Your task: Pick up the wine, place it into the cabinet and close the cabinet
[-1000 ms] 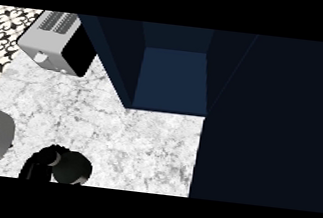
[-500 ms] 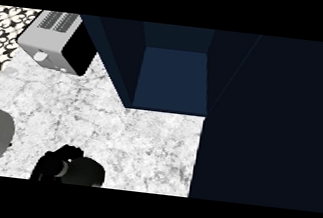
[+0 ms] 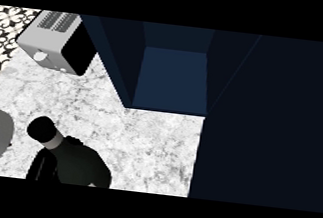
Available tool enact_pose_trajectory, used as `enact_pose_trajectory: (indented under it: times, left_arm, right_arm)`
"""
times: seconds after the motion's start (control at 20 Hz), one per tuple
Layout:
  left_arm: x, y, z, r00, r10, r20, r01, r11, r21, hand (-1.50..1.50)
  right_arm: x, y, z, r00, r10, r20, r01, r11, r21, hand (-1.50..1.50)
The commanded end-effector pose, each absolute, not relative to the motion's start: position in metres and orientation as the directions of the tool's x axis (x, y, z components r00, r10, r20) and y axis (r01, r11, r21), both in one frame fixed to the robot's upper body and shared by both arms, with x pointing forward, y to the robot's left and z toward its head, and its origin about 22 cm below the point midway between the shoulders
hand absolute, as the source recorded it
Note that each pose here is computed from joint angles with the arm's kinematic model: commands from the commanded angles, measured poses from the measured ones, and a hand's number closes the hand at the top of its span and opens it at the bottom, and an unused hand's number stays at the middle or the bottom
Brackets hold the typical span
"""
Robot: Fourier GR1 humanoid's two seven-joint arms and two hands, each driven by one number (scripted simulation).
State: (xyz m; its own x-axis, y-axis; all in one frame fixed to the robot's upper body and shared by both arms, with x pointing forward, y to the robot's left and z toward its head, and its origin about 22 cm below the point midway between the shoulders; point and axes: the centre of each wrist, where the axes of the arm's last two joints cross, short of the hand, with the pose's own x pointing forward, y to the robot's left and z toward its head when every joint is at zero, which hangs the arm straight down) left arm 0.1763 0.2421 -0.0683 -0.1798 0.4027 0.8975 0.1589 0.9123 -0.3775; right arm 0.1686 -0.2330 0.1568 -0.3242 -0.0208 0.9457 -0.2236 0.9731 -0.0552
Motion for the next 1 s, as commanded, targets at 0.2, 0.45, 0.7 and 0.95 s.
enact_pose_trajectory:
  times: [0.2,0.45,0.7,0.95]
  left_arm:
    - [0.195,0.213,-0.010,-0.225,0.413,0.883,0.183,0.908,-0.378,1.50]
    - [0.228,0.209,0.030,-0.205,0.446,0.871,0.183,0.892,-0.413,1.50]
    - [0.246,0.170,0.034,-0.235,0.383,0.894,0.180,0.921,-0.347,1.50]
    - [0.264,0.140,0.045,-0.268,0.356,0.895,0.143,0.934,-0.329,1.50]
  right_arm:
    - [0.168,-0.230,0.155,-0.314,-0.023,0.949,-0.227,0.972,-0.052,-1.50]
    - [0.162,-0.230,0.152,-0.317,-0.019,0.948,-0.238,0.969,-0.060,-1.50]
    - [0.160,-0.241,0.149,-0.330,-0.023,0.944,-0.235,0.970,-0.058,-1.50]
    - [0.171,-0.241,0.149,-0.330,-0.019,0.944,-0.209,0.976,-0.054,-1.50]
